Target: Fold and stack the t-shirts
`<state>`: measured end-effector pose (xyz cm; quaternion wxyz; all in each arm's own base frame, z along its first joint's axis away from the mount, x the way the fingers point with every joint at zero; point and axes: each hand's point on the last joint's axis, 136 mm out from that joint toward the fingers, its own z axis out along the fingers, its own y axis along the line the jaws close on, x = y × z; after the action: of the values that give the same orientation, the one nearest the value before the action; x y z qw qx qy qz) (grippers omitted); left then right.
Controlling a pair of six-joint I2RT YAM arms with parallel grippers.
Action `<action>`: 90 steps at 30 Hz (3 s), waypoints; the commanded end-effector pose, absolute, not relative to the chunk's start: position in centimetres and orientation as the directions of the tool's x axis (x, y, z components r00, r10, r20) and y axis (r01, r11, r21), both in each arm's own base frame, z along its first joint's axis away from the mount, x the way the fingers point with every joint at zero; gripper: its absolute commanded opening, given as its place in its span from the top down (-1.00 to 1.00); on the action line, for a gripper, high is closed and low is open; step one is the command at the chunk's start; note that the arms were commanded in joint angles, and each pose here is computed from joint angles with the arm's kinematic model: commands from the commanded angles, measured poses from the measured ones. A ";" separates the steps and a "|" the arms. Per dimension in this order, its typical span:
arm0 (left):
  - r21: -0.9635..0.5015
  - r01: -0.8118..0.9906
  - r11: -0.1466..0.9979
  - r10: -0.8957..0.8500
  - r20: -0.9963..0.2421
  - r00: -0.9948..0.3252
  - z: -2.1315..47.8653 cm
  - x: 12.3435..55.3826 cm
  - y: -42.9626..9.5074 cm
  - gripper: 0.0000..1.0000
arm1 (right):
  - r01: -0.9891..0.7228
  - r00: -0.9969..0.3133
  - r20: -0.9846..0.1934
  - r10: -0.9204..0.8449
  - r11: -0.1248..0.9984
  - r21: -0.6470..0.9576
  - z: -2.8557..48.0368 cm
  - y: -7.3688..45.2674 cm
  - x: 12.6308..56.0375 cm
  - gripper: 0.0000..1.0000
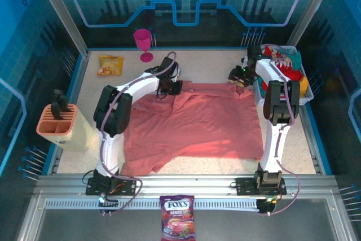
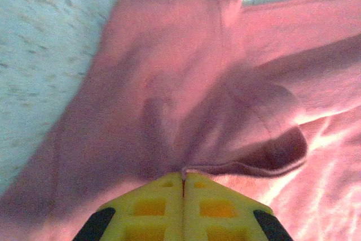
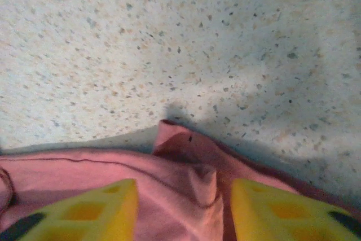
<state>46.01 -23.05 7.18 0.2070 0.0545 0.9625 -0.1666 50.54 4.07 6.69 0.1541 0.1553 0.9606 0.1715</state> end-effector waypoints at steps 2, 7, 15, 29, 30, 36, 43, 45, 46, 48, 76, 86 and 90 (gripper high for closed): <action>-0.224 0.157 0.962 0.026 -0.496 -0.868 13.7 45.4 -19.0 1.00 | 0.226 -0.873 -0.332 0.358 0.899 0.375 10.8 2.9 50.6 -0.28; -0.172 0.110 0.979 0.006 -0.517 -0.856 16.2 44.0 -15.5 1.00 | 0.239 -0.888 -0.303 0.346 0.910 0.340 10.6 2.7 50.2 -0.30; -0.093 0.033 0.995 -0.030 -0.606 -0.795 20.3 47.1 -9.8 1.00 | 0.220 -0.916 -0.286 0.283 0.947 0.234 9.6 3.3 47.8 -0.34; 0.101 0.041 0.994 0.102 -0.729 -0.677 21.9 59.8 -6.5 1.00 | 0.164 -0.936 -0.260 0.240 0.945 0.281 8.7 6.5 45.8 -0.44; 0.122 0.049 0.991 0.123 -0.730 -0.672 21.7 60.5 -6.4 1.00 | 0.161 -0.937 -0.256 0.237 0.945 0.286 8.7 6.7 45.7 -0.44; 0.224 0.035 0.974 0.196 -0.758 -0.623 20.0 63.6 -5.6 1.00 | 0.152 -0.941 -0.247 0.230 0.942 0.298 8.3 7.4 45.2 -0.44; 0.240 -0.004 0.971 0.196 -0.805 -0.560 21.0 66.8 -4.2 1.00 | 0.158 -0.945 -0.233 0.230 0.943 0.292 7.8 7.6 44.6 -0.45; 0.231 -0.003 0.973 0.194 -0.823 -0.534 21.6 67.5 -4.4 1.00 | 0.162 -0.946 -0.228 0.230 0.946 0.282 7.5 7.6 44.2 -0.45; 0.232 -0.015 0.972 0.191 -0.832 -0.520 21.9 67.9 -4.3 1.00 | 0.163 -0.947 -0.225 0.230 0.946 0.279 7.4 7.7 44.0 -0.45; 0.220 -0.026 0.975 0.177 -0.845 -0.504 22.0 68.3 -4.2 1.00 | 0.162 -0.951 -0.212 0.225 0.947 0.278 7.0 7.9 43.4 -0.45; 0.062 -0.093 0.994 -0.007 -0.799 -0.602 23.3 63.2 -3.7 -0.99 | 0.199 -0.929 -0.247 0.275 0.935 0.293 10.1 7.3 31.8 -0.99; 0.072 -0.106 0.992 -0.008 -0.791 -0.611 24.3 60.5 -2.9 -0.99 | 0.174 -0.918 -0.295 0.267 0.936 0.306 12.1 6.8 29.8 -0.99; 0.090 -0.092 0.992 0.011 -0.772 -0.635 23.0 61.9 -3.0 -0.98 | 0.173 -0.918 -0.286 0.274 0.927 0.332 12.1 7.3 30.2 -0.99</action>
<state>60.90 -3.20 23.74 0.4329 -0.0270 0.8988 0.0624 30.63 6.88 12.63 0.1824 0.1108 0.9666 0.1417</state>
